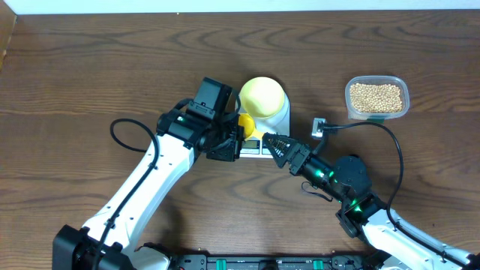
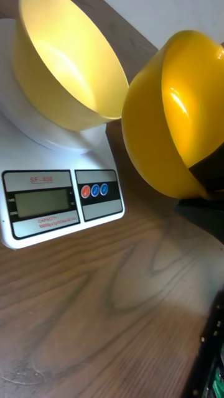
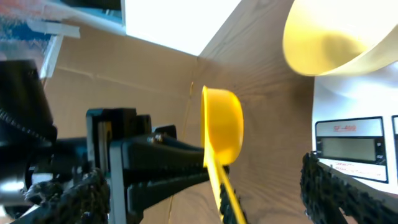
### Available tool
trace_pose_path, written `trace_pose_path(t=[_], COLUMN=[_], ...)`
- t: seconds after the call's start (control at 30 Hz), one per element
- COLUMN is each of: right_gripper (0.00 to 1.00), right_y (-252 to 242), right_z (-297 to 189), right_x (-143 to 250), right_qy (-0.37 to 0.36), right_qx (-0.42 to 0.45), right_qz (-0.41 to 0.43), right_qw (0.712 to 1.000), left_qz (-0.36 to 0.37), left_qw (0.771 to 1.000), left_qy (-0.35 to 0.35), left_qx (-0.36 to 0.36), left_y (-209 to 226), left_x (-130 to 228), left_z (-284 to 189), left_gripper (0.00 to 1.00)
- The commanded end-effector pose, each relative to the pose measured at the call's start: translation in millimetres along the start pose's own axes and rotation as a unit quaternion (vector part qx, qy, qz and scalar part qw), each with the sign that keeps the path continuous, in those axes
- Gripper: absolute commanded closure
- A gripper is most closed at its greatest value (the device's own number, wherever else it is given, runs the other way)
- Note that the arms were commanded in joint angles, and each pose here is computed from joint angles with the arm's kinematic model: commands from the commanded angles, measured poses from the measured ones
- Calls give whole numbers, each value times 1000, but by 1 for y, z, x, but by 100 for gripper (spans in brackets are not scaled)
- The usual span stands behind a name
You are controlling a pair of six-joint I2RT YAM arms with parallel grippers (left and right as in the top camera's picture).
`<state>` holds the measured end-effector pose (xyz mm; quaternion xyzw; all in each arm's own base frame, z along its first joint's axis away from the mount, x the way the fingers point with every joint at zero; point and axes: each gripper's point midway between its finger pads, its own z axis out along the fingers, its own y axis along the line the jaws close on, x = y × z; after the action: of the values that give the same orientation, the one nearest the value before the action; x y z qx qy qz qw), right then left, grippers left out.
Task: Scoop item into bowl and weigh 50g on scale
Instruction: 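Close the right gripper on the scoop handle while the left holds it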
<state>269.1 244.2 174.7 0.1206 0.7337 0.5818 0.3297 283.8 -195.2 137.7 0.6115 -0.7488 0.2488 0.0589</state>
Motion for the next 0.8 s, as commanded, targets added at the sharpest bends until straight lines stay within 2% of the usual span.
trace_pose_path(t=[0.0, 0.37, 0.53, 0.77], right_gripper=[7, 10, 18, 20], right_y=[2, -8, -8, -8], right_z=[4, 3, 3, 3], right_x=[-8, -12, -14, -14], right_qy=[-20, -34, -38, -40], right_qx=[8, 30, 31, 32], right_qz=[-9, -5, -5, -6], right_qw=[1000, 999, 999, 999], left_qz=[-5, -24, -24, -31], left_qw=[1000, 1000, 1000, 1000], left_qy=[-2, -2, -1, 3], left_qx=[6, 6, 6, 0], left_y=[0, 0, 0, 5], left_x=[4, 4, 4, 14], left_z=[-3, -3, -3, 0], left_gripper=[92, 92, 92, 92])
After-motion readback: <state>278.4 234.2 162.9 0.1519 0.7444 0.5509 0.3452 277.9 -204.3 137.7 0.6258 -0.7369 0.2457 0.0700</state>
